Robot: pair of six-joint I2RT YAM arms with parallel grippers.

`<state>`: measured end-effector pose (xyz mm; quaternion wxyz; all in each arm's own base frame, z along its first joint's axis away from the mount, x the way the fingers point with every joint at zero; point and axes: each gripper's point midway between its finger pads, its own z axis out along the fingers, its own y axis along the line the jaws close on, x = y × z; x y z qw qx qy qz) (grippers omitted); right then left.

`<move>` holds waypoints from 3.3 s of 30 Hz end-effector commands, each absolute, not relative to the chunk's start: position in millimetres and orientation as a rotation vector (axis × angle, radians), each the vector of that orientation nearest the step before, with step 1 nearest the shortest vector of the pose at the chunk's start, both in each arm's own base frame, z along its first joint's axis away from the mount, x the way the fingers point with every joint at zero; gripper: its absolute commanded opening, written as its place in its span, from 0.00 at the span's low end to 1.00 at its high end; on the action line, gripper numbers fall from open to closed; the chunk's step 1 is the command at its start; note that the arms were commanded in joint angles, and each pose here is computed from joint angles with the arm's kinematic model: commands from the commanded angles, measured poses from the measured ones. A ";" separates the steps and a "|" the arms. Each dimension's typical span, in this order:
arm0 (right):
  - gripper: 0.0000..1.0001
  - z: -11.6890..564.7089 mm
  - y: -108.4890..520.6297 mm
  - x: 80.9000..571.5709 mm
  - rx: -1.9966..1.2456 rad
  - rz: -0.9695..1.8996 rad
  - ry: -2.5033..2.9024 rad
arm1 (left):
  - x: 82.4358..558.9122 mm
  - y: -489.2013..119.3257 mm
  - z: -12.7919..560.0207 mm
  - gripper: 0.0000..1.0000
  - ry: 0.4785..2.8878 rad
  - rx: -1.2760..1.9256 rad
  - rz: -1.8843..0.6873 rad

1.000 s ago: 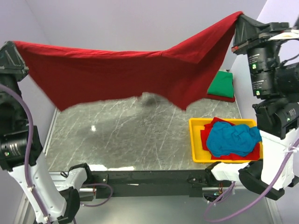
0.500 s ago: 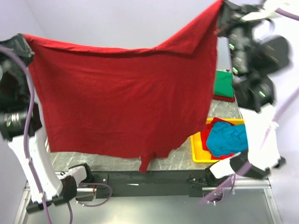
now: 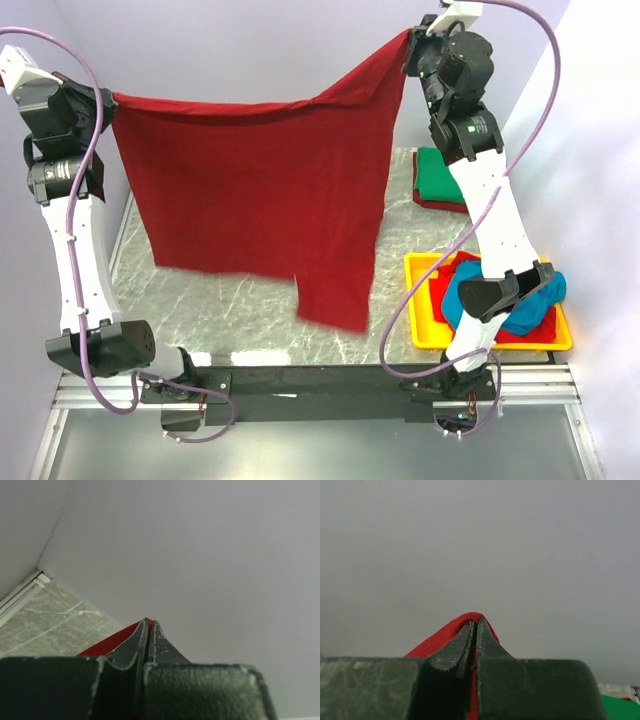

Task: Fold and stack the t-shirts
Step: Flatten the tshirt out, then fold the tshirt

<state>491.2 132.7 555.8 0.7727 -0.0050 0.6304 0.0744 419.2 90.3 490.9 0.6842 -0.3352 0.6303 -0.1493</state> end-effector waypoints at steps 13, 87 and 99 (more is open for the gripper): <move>0.00 718.3 90.9 315.8 0.035 0.361 0.912 | 264.8 83.0 630.2 0.01 0.893 -0.704 -0.302; 0.90 138.7 160.7 498.3 0.087 0.416 2.345 | 500.8 -22.2 79.3 0.91 2.312 -0.946 -0.503; 0.90 77.5 162.2 506.9 0.112 0.438 2.525 | 510.7 -6.8 41.6 0.91 2.353 -1.020 -0.459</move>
